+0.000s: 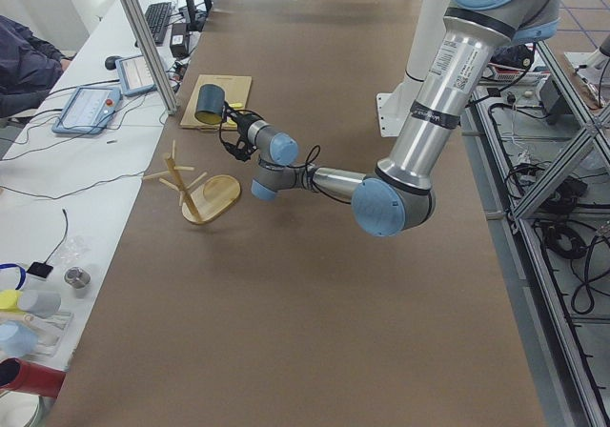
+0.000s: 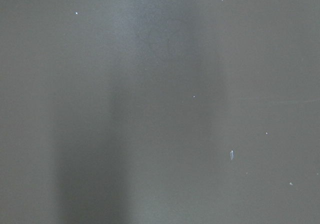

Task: Hang cup on storage rack
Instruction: 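Raise the mug to the stand's peg with the left gripper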

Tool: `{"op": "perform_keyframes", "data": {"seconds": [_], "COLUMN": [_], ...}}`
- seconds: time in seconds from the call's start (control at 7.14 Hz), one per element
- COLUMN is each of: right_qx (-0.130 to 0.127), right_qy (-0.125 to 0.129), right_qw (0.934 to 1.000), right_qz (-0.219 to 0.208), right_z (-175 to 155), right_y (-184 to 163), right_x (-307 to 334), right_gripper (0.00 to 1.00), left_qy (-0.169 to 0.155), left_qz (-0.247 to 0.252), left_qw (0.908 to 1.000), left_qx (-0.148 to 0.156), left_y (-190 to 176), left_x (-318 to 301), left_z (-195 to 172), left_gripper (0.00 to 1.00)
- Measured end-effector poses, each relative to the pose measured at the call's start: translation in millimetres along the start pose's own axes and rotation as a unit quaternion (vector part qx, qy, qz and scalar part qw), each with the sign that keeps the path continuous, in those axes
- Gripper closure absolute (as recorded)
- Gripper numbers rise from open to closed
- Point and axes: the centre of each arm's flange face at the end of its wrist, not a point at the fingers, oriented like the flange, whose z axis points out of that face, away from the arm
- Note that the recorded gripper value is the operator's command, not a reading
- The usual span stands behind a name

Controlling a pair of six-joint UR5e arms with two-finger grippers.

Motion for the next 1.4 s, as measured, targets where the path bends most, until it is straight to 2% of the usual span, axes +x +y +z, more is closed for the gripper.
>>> {"op": "perform_keyframes", "data": {"seconds": [0.42, 0.84, 1.4], "right_qx": [0.002, 0.003, 0.003], "right_qy": [0.000, -0.001, 0.000], "right_qw": [1.0000, 1.0000, 1.0000], "right_qz": [-0.001, -0.003, -0.004], "right_z": [0, -1, -1], "right_y": [0, 0, 0], "right_x": [0, -2, -2], "right_gripper": [0.00, 0.00, 0.00], "left_qy": [0.020, 0.034, 0.039], "left_qz": [-0.046, -0.051, -0.047], "left_qw": [0.9984, 0.9972, 0.9961], "left_qx": [0.026, 0.044, 0.063], "left_y": [-22, -32, -51], "left_x": [15, 19, 29], "left_z": [5, 14, 8], "left_gripper": [1.00, 1.00, 1.00]}}
